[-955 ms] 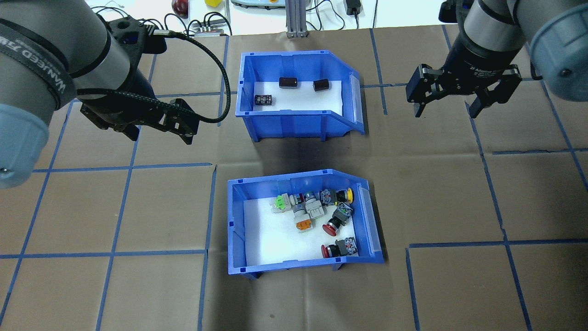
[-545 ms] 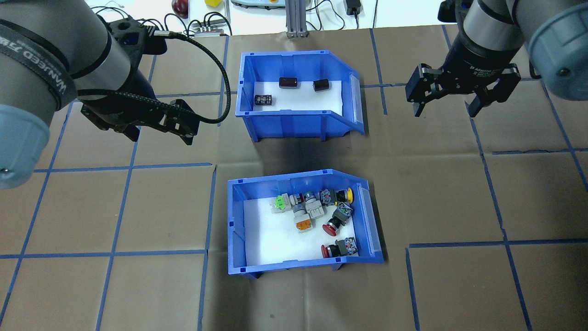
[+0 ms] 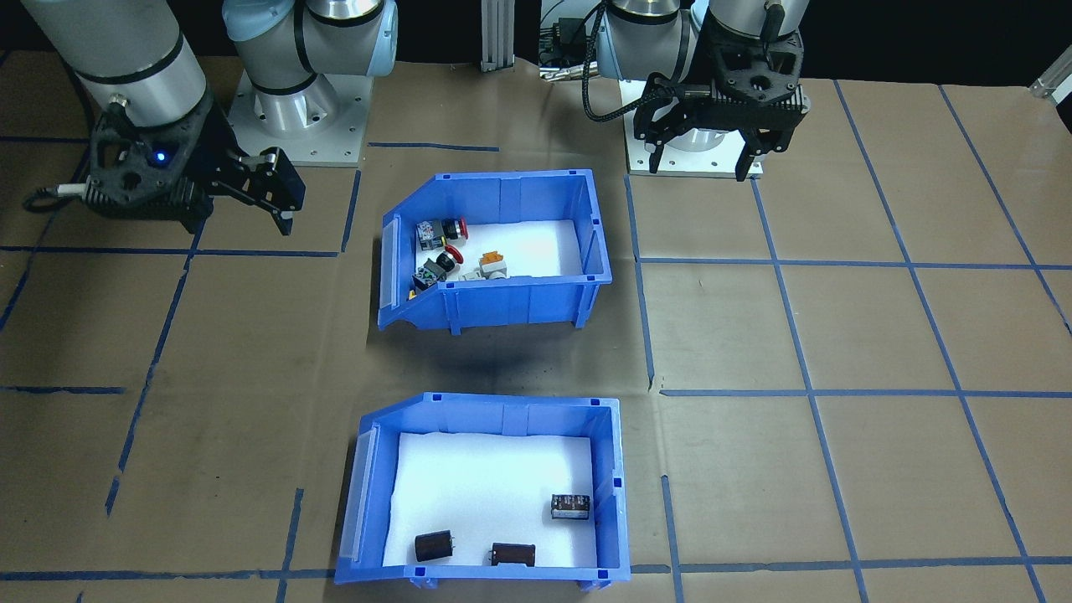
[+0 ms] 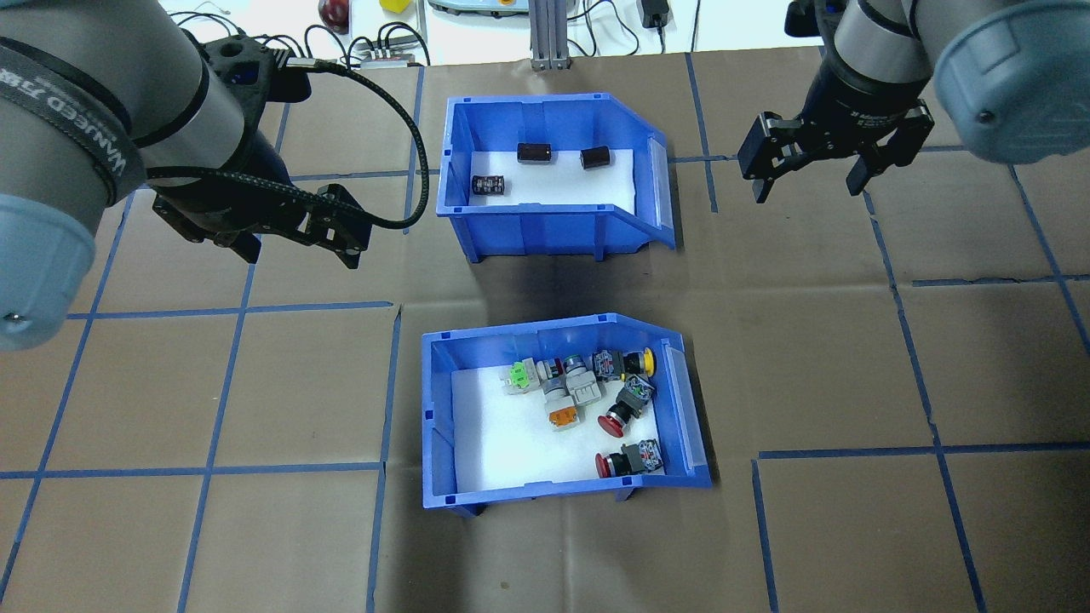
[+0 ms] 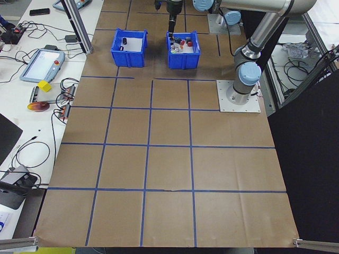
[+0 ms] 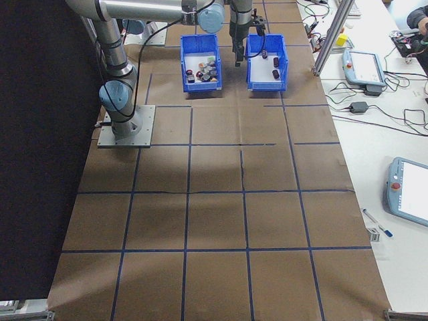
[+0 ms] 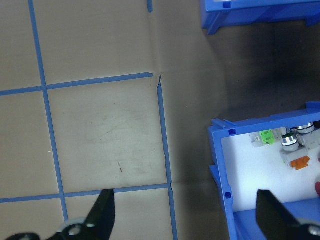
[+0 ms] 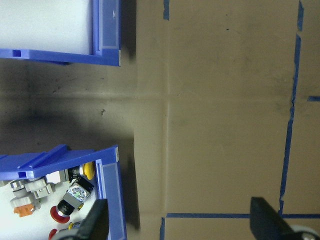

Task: Place button box in front

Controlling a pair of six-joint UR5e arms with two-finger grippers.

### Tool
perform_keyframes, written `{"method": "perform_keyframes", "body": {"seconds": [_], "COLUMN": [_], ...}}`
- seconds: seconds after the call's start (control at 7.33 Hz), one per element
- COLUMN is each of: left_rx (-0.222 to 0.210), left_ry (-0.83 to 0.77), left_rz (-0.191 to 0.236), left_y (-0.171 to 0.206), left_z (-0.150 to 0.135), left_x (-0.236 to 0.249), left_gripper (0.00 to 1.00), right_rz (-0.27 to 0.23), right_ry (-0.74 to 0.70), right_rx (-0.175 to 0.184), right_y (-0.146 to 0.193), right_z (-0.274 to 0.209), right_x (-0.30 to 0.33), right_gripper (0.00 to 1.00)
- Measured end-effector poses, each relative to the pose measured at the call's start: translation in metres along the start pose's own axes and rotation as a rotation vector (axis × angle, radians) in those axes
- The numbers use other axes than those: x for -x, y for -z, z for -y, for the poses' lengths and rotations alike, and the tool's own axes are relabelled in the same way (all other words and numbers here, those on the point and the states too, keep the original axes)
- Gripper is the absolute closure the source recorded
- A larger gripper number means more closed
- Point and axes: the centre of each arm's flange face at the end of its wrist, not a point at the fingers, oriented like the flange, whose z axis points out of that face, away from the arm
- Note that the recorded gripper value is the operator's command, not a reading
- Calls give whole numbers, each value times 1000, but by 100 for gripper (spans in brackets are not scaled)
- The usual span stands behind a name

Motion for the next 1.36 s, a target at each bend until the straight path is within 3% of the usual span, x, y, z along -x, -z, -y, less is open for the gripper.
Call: {"method": "perform_keyframes", "body": {"seconds": [0.41,0.68,0.95,1.23,1.36], "left_rx": [9,67,145,210,213], "left_ry": [309,619,965,1238,1346], "left_rz": [-8,-27,-36,21,43], "left_y": [-3,-31,-57,-86,-108], "left_z": [-12,-54,-90,-118,-138], "left_x": [-7,-19,-28,-53,-76], "left_gripper": [1,1,1,1,1], "right_rz": [4,4,0,-2,0], "right_ry": [343,581,816,1023,1108], "right_rx": [16,24,7,-9,-18], "right_y": [-21,-42,-56,-70,-76], "right_z": [46,89,125,148,158], "right_x": [28,73,134,183,200], "right_gripper": [0,0,0,0,0]}}
